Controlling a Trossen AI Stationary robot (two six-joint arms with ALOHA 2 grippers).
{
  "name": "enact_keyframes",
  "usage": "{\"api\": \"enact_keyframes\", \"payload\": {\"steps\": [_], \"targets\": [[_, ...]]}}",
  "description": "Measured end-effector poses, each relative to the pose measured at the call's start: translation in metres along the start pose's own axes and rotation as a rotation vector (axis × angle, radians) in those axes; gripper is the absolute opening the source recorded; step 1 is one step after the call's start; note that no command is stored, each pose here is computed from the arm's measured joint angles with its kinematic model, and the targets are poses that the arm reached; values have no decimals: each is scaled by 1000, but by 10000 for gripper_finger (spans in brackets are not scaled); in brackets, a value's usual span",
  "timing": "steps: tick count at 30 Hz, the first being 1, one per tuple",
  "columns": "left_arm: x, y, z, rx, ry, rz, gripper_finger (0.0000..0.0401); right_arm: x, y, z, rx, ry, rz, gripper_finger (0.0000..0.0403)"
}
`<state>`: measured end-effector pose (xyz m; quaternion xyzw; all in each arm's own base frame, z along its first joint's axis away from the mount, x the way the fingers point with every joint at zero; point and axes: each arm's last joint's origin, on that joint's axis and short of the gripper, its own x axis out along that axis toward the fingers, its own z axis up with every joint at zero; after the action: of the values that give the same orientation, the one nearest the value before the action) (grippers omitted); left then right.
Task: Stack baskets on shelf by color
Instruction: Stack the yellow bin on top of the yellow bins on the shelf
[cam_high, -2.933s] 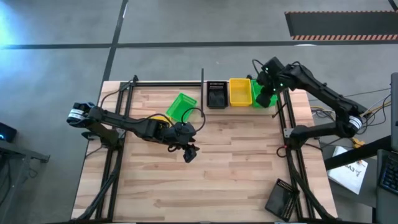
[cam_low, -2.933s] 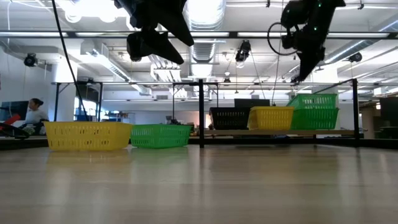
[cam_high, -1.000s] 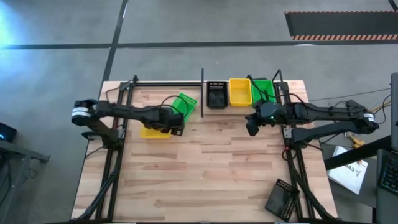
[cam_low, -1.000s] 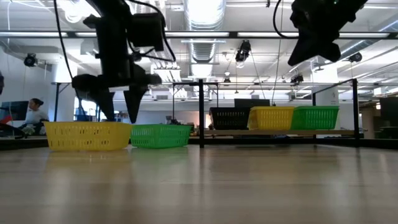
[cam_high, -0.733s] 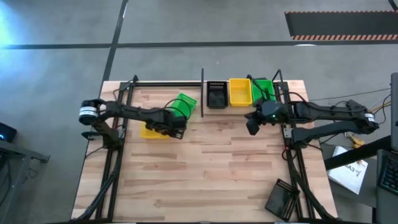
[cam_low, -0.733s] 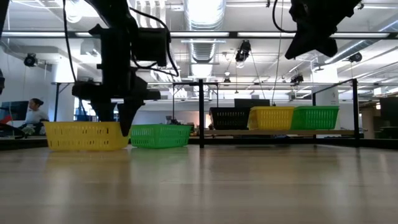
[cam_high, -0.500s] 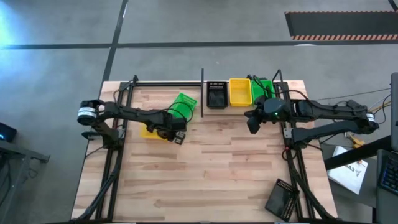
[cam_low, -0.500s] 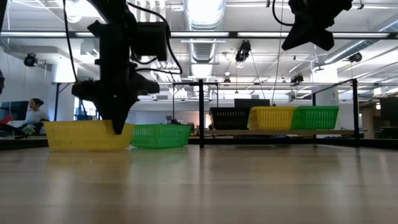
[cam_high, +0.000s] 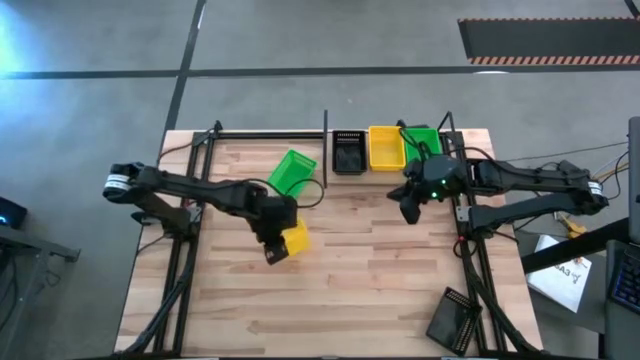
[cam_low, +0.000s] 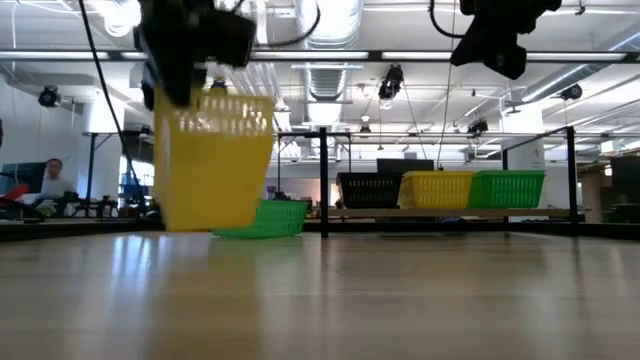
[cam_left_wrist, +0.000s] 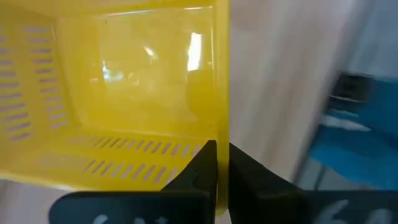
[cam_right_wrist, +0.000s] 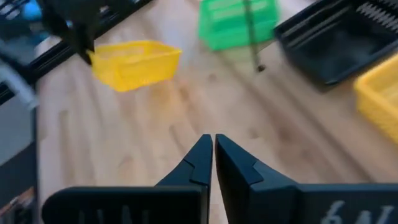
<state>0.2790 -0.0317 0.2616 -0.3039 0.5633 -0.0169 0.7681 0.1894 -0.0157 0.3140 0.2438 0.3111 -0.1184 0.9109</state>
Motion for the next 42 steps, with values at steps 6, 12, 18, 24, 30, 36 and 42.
{"api": "enact_keyframes", "payload": {"steps": [6, 12, 18, 24, 30, 36, 42], "targets": [[-28, -33, 16, 242, -208, -312, 1, 6, 4, -5, -62, 118, 190, 51], [-64, -64, 36, 445, -583, -602, 0, 14, 1, -19, -124, 166, 316, 104], [-93, -81, 42, 595, -823, -814, 0, 17, 0, -26, -101, -78, 537, 144], [-96, -86, 45, 680, -907, -921, 0, 9, 2, -17, -20, -523, 803, 172], [-88, -90, 56, 717, -969, -958, 0, 11, -2, -9, 38, -682, 951, 205], [-82, -92, 65, 694, -1013, -1065, 0, 15, 3, 15, -7, -662, 1146, 236], [-80, -93, 68, 689, -1031, -1107, 0, 16, 17, 42, -118, -580, 1302, 242]]}}
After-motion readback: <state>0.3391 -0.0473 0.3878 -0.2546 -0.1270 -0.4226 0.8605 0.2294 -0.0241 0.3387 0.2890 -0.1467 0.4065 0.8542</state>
